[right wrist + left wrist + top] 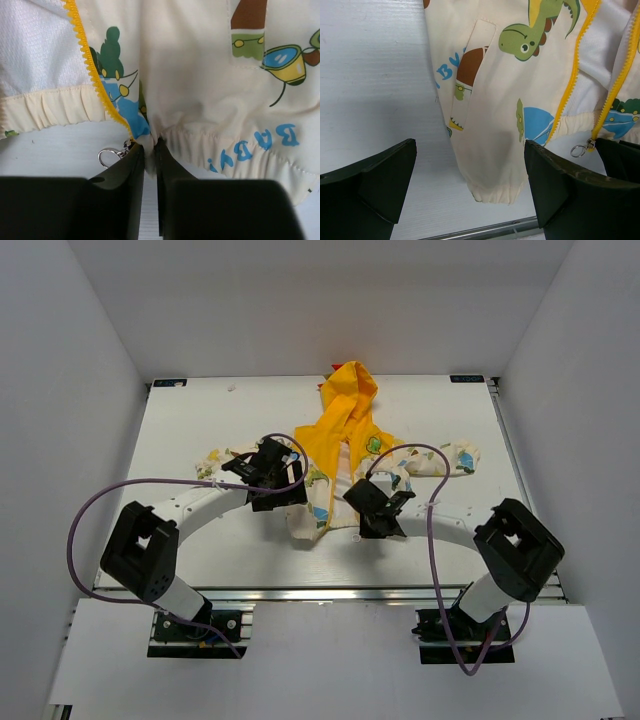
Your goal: Zip up the jacket
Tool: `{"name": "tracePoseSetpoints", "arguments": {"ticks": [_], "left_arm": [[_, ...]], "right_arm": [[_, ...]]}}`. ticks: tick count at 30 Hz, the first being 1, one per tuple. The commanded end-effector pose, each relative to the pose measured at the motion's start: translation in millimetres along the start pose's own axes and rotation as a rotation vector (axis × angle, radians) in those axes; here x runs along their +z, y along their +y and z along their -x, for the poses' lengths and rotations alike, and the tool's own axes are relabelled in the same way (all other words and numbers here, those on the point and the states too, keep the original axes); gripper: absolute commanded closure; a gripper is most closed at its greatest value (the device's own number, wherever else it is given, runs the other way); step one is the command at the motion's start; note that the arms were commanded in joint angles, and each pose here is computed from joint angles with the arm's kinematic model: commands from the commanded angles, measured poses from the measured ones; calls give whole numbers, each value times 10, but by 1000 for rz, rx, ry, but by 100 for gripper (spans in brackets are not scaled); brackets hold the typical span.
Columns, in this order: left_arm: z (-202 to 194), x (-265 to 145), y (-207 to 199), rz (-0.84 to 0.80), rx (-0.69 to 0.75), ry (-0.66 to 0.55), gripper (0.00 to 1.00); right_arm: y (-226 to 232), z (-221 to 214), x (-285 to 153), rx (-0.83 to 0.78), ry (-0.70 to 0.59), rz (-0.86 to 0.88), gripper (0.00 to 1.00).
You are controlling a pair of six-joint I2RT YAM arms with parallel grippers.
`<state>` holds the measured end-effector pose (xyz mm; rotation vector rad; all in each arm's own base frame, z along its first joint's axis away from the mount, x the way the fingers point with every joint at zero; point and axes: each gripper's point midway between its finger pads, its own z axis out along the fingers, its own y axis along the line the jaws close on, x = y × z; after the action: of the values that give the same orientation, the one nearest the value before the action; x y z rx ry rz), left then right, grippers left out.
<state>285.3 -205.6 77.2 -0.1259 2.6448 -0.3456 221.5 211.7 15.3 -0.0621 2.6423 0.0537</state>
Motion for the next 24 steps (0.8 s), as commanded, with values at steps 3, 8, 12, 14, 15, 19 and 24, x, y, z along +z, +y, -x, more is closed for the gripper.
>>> {"name": "tracePoseSetpoints", "arguments": {"ticks": [3,8,12,14,15,19,24], "left_arm": [[111,-118,-2,6,-2,-45,2],[163,-137,-21,11,3,-51,2],[193,-153,-54,-6,9,-63,2],[208,-167,-97,-31,28,-67,2],[188,-187,-144,-60,38,-55,2],[180,-258,-261,-139,81,-55,2],[-7,-303,-450,-259,173,1,2]], "right_arm": [[-374,-315,-6,-47,72,-113,93],[-203,67,-280,-63,-57,-3,100],[-18,364,-515,-71,-156,152,100],[74,542,-661,-82,-207,238,100],[94,601,-701,-85,-226,263,100],[104,798,-784,-95,-289,358,100],[50,807,-773,-61,-292,444,100]]}}
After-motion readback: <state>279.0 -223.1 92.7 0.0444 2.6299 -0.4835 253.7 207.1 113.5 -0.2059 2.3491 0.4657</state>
